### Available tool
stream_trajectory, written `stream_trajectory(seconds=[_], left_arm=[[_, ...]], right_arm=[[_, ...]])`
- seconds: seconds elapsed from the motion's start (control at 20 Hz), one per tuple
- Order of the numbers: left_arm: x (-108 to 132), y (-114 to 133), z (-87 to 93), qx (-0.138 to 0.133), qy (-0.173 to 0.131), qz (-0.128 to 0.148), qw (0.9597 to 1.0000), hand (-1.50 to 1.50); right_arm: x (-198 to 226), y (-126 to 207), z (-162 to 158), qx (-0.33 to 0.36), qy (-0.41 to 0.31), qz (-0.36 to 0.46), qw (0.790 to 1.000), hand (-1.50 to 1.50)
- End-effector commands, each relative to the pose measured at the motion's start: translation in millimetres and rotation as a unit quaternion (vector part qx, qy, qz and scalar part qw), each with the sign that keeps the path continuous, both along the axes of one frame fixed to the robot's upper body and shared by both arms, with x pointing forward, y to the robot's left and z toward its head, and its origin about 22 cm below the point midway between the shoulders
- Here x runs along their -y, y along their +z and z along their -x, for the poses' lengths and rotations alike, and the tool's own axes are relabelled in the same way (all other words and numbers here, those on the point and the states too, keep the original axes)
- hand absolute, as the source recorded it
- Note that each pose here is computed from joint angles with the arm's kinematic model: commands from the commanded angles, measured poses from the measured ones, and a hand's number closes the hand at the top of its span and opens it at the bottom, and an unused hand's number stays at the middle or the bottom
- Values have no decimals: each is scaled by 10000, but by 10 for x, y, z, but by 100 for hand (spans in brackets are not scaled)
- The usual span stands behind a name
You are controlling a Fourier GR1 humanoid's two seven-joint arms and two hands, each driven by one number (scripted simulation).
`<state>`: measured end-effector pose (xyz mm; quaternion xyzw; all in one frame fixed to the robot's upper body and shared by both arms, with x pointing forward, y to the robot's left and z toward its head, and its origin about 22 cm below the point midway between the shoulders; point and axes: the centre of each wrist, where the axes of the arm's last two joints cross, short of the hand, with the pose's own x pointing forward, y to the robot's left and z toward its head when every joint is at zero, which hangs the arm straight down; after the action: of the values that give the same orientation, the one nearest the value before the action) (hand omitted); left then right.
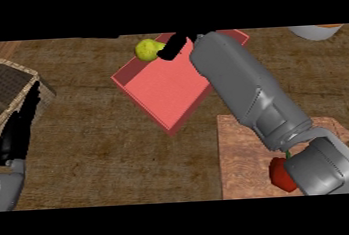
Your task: Pick the pear from the cutting board and place it in the cardboard box
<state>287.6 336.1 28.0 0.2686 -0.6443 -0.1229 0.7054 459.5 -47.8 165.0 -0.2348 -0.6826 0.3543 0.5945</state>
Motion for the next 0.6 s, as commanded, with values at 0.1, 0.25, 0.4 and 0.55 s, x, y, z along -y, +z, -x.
stream_trajectory(seconds=[0.1, 0.25, 0.4, 0.55], left_arm=[[-46, 94, -44, 36, -11, -71, 10000, 0], [106, -65, -28, 65, -53, -25, 10000, 0], [57, -8, -55, -32, -45, 41, 10000, 0], [141, -114, 1, -20, 86, 67, 9999, 0]], right_arm=[[14, -140, 11, -113, -2, -394, 9992, -150], [99, 8, -40, 259, 55, -587, 9979, -150], [-26, -104, 23, 600, 13, -1042, 9927, -150], [117, -84, -16, 973, -75, -1599, 9823, -150]])
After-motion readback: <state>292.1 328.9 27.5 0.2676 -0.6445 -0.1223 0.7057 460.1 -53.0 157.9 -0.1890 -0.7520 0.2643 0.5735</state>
